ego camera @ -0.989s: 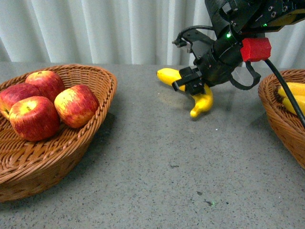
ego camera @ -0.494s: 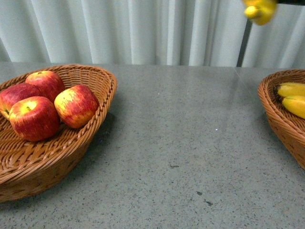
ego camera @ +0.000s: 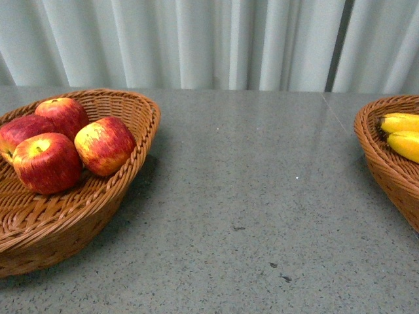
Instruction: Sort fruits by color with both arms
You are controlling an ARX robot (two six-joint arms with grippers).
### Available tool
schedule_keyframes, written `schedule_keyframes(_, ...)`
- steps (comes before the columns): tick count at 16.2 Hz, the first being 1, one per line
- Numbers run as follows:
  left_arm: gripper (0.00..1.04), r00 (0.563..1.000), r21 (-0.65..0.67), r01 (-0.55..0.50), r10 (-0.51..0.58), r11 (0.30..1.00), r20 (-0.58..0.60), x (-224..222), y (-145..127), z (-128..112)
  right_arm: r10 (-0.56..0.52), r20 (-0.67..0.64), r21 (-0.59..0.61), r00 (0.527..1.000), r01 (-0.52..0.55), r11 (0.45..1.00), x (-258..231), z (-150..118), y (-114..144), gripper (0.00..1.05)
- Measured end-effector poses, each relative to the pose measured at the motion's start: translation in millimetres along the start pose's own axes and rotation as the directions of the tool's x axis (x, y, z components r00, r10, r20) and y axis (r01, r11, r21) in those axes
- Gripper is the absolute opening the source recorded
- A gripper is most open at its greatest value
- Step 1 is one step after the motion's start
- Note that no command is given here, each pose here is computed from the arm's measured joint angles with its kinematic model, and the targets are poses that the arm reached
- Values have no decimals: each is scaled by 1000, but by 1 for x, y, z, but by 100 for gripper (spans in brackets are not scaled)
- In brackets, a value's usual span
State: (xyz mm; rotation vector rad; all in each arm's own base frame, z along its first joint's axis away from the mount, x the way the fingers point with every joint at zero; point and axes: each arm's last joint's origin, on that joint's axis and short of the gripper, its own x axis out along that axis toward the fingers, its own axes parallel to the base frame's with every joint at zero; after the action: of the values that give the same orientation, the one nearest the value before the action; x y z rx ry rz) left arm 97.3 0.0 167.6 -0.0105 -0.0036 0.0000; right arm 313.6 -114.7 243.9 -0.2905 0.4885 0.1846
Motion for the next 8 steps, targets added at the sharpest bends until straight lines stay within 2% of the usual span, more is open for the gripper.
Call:
schedule_keyframes(4,98,1000,0,0,0,1000,0,0,0,0,36,-38,-37,999,-37,999,-1,-11,8,37)
schedule_keyframes(5,98,1000,0,0,0,1000,0,0,0,0,47,-53,-37,998,-49,998,-1,-14,10,44)
schedule_keyframes(8,98,1000,0,0,0,1000,0,0,0,0,61,-25,-54,998,-62,997,-5,-7,14,79)
